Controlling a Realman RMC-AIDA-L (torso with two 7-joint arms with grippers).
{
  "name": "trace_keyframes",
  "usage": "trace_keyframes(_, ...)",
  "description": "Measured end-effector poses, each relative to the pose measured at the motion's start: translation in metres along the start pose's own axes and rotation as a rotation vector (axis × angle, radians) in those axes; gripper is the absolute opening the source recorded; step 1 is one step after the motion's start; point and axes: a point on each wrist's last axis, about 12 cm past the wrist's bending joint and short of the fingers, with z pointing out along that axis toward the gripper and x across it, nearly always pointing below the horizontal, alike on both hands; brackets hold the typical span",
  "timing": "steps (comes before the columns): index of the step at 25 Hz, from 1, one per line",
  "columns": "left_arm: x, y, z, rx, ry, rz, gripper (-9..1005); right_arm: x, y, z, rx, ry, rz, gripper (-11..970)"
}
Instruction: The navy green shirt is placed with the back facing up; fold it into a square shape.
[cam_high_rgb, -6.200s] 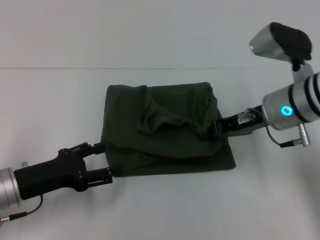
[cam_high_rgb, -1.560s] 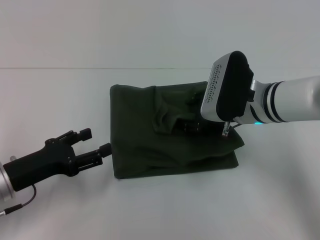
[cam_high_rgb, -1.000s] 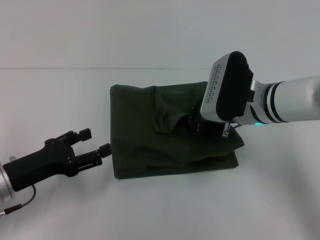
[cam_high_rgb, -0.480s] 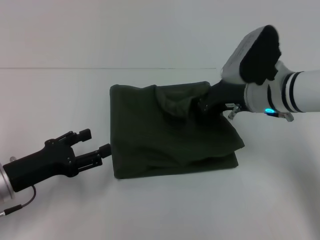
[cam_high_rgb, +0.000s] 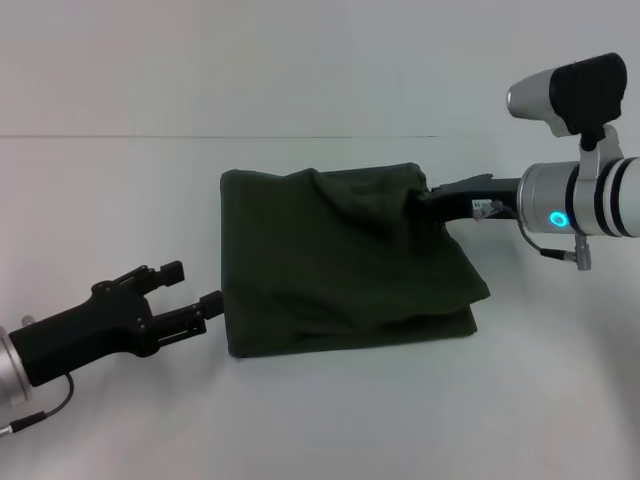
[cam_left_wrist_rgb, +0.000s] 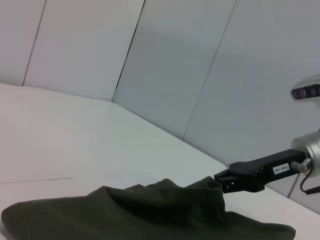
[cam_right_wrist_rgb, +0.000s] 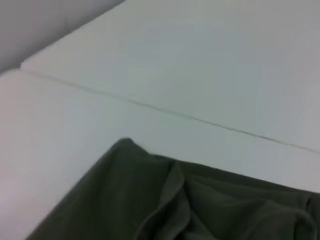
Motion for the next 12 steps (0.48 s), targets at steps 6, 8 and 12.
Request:
trace_keyframes(6, 0.003, -0.001, 0.000, 0.000, 0.003, -0.006, 888, 0.010, -0.006, -0.001, -0.015, -0.071, 0.202, 11)
trace_keyframes(8, 0.003, 0.000, -0.001, -0.002, 0.002, -0.005, 887, 0.013, -0.009, -0.002, -0.010, -0.092, 0.251, 11)
trace_keyframes(12, 0.003, 0.000, -0.001, -0.003, 0.002, -0.006, 887, 0.017, -0.014, -0.003, 0.007, -0.119, 0.331, 11)
